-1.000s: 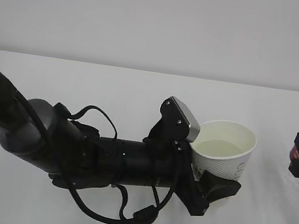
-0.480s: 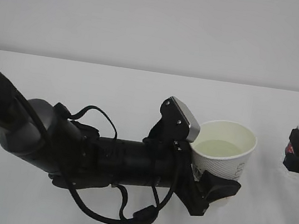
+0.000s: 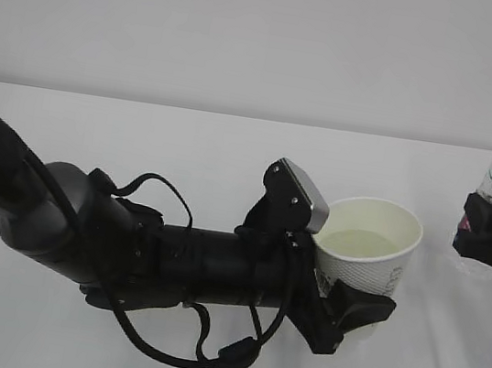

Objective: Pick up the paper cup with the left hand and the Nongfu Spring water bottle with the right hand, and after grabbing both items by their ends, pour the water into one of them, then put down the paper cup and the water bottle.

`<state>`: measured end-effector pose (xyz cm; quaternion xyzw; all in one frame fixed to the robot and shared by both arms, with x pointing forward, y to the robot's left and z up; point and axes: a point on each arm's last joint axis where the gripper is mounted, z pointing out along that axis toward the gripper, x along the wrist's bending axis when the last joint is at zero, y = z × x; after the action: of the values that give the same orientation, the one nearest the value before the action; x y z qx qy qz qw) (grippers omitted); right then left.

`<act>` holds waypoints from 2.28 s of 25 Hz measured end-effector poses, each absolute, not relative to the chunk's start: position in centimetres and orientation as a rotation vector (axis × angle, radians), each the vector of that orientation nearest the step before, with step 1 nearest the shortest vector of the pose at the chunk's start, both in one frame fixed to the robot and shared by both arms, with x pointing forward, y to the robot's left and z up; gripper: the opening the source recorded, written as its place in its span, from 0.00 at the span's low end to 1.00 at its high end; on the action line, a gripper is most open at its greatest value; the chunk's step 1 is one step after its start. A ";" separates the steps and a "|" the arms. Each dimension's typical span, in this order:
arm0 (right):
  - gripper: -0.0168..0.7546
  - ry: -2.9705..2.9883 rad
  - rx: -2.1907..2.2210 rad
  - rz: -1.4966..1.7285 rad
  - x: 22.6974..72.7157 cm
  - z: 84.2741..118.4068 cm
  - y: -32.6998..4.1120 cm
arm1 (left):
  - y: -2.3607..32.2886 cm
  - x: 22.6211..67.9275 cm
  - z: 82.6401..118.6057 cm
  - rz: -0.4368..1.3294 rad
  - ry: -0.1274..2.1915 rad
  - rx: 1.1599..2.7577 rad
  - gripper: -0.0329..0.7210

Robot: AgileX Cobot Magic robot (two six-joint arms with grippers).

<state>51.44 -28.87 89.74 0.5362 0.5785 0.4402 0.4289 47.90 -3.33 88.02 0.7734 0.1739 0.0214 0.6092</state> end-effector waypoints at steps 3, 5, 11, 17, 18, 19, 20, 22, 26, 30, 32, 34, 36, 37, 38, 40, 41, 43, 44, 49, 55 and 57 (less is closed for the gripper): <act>0.54 1.436 1.331 1.105 52.2 89.7 -28.8 | -3.3 47.9 88.0 0.049 0.402 1.786 0.76; 0.54 1.433 1.328 1.107 52.8 89.6 -28.8 | -3.2 48.0 88.0 0.052 0.405 1.785 0.76; 0.54 1.425 1.316 1.116 54.1 89.3 -28.8 | -3.0 48.3 88.0 0.058 0.412 1.784 0.76; 0.54 1.414 1.307 1.123 55.5 89.0 -28.7 | -2.9 48.5 88.0 0.062 0.419 1.782 0.76; 0.54 1.412 1.305 1.125 55.7 88.9 -28.7 | -2.9 48.5 88.0 0.062 0.419 1.782 0.76; 0.54 1.411 1.304 1.126 56.0 88.9 -28.7 | -2.9 48.5 88.0 0.062 0.419 1.782 0.76; 0.54 1.408 1.301 1.128 56.2 88.8 -28.7 | -2.9 48.5 88.0 0.062 0.419 1.782 0.76; 0.54 1.407 1.300 1.128 56.7 88.6 -28.7 | -2.9 48.5 88.0 0.062 0.419 1.782 0.76; 0.54 1.411 1.304 1.126 57.4 87.9 -28.7 | -2.9 48.5 88.0 0.062 0.420 1.782 0.76; 0.54 1.424 1.317 1.116 57.7 87.1 -28.7 | -2.9 48.5 88.0 0.062 0.420 1.782 0.76; 0.54 1.433 1.325 1.110 57.6 86.7 -28.7 | -2.9 48.5 88.0 0.062 0.420 1.782 0.76; 0.54 1.436 1.328 1.108 57.6 86.6 -28.7 | -2.9 48.5 88.0 0.062 0.420 1.782 0.76; 0.54 1.437 1.329 1.107 57.6 86.5 -28.7 | -2.9 48.5 88.0 0.062 0.420 1.782 0.76; 0.54 1.440 1.329 1.106 57.6 86.5 -28.7 | -2.9 48.5 88.0 0.062 0.420 1.782 0.76; 0.54 1.439 1.330 1.108 57.6 86.4 -28.7 | -2.9 48.5 88.0 0.062 0.420 1.782 0.76; 0.55 1.436 1.328 1.110 57.7 86.4 -28.7 | -2.9 48.5 88.0 0.062 0.420 1.782 0.76; 0.56 1.435 1.329 1.111 57.7 86.4 -28.7 | -2.9 48.5 88.0 0.062 0.420 1.782 0.76; 0.59 1.435 1.329 1.111 57.7 86.4 -28.7 | -2.9 48.5 88.0 0.062 0.420 1.782 0.76; 0.61 1.434 1.328 1.112 57.7 86.4 -28.7 | -2.9 48.5 88.0 0.062 0.420 1.782 0.76; 0.67 1.434 1.328 1.112 57.7 86.3 -28.7 | -2.9 48.5 88.0 0.062 0.420 1.782 0.76; 0.79 1.426 1.321 1.118 57.7 86.5 -28.7 | -2.9 48.5 88.0 0.062 0.420 1.782 0.76; 0.80 1.424 1.317 1.121 57.7 86.5 -28.6 | -2.9 48.5 88.0 0.062 0.420 1.782 0.76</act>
<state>57.74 -28.64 86.49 0.5290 0.5722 0.4505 0.4356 48.50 -2.90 88.02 0.7714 0.1819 0.0270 0.6092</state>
